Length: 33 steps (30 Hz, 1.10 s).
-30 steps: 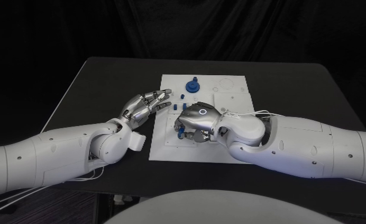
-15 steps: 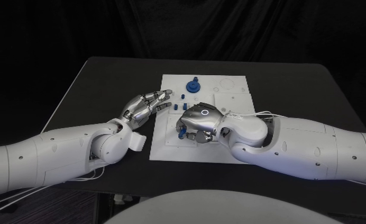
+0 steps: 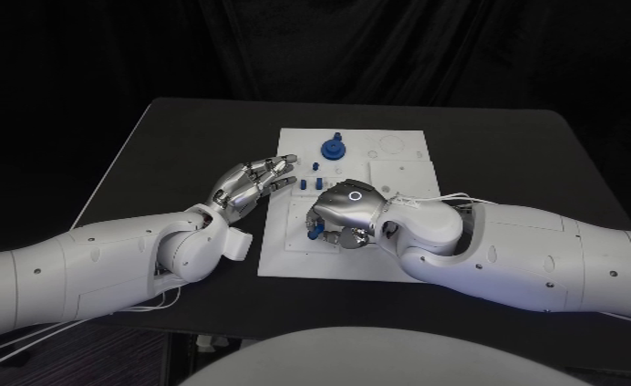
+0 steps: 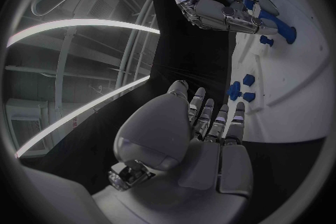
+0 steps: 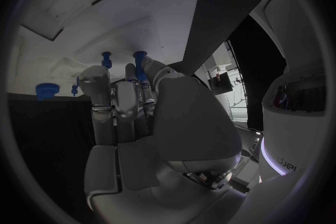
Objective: Assemble the parts on the task board
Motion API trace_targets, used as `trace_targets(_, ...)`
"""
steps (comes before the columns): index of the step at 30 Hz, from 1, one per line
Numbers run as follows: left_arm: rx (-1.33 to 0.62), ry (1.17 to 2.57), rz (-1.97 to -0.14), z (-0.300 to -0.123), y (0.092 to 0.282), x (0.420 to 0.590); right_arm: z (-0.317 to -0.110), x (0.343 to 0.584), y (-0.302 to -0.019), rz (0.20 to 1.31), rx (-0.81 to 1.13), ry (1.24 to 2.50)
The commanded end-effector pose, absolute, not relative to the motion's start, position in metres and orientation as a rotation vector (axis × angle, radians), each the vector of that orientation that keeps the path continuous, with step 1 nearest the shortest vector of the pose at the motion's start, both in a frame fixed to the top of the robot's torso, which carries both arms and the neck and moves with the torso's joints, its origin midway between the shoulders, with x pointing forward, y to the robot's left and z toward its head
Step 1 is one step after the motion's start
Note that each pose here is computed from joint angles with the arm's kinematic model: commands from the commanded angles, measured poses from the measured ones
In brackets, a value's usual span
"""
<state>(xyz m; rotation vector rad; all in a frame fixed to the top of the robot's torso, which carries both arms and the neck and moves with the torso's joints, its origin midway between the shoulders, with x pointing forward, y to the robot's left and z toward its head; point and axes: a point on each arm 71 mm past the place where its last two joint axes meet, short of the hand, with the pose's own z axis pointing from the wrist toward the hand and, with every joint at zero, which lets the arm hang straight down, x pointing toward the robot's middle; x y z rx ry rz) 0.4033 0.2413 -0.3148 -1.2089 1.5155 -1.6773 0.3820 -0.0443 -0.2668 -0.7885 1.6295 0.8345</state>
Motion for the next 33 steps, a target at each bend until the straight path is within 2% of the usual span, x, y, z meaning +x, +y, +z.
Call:
trace_targets(1, -1.170, 1.430, -1.741, -0.309, 0.241, 0.404, -0.270, 0.382, -0.046, 0.808, -0.796, 1.649)
trace_targets(22, -1.173, 1.434, -1.740, -0.311, 0.241, 0.403, -0.273, 0.382, -0.040, 0.824, -0.808, 1.643)
trace_targets(33, -1.175, 1.432, -1.735, -0.311, 0.242, 0.402, -0.266, 0.381, -0.052, 0.842, -0.754, 1.596)
